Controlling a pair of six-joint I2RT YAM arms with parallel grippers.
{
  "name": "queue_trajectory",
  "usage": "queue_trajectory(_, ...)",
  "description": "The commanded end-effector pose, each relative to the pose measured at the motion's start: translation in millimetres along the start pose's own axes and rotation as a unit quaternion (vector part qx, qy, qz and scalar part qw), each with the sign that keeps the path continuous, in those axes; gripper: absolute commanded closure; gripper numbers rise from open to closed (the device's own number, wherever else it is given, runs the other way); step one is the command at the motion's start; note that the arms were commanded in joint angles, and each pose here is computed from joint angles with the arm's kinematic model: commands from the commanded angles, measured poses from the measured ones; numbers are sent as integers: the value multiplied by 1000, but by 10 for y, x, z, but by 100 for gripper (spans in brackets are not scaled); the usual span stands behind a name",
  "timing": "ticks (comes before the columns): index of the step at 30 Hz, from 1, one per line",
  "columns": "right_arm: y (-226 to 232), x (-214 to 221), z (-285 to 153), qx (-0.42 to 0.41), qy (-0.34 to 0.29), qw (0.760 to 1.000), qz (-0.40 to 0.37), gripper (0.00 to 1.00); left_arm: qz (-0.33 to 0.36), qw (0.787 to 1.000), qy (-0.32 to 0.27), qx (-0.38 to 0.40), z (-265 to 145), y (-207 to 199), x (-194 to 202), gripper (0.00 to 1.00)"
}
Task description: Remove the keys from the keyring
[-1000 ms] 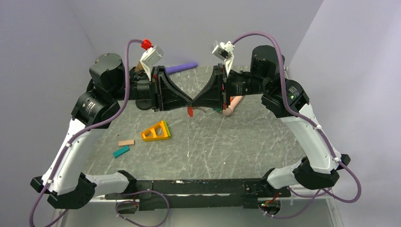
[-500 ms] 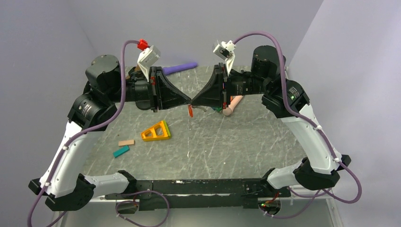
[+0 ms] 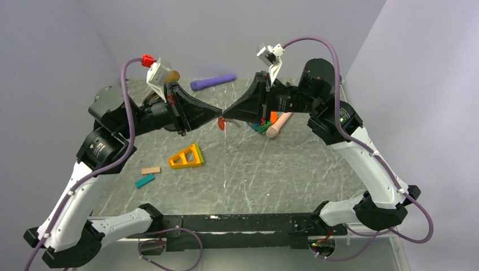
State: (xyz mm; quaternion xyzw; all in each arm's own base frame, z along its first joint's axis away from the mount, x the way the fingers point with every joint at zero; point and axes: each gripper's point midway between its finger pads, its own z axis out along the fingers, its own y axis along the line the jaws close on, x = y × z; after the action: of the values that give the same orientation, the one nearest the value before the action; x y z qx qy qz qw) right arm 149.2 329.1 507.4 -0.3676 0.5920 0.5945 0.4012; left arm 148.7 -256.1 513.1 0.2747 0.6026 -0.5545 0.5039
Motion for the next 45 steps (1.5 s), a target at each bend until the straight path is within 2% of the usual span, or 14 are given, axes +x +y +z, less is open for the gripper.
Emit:
queue_trajectory(1,221,-401,-54,-20,-75,996,-35,99,4,998,-61,-21,13,-18,-228,100)
queue_trajectory(13,208,-437,1,-30,-83,996,-29,90,9,995,-96,-40,122,-44,-313,100)
queue_trajectory(20,217,-441,1,-31,-81,996,-31,65,13,994,-96,-40,148,-43,-319,100)
queue_trajectory(23,227,-448,-11,-30,-80,996,-36,61,14,994,-97,-42,154,-35,-327,100)
queue_trajectory(45,125,-336,-158,-6,-59,997,-40,59,26,990,-128,-54,44,-90,-519,100)
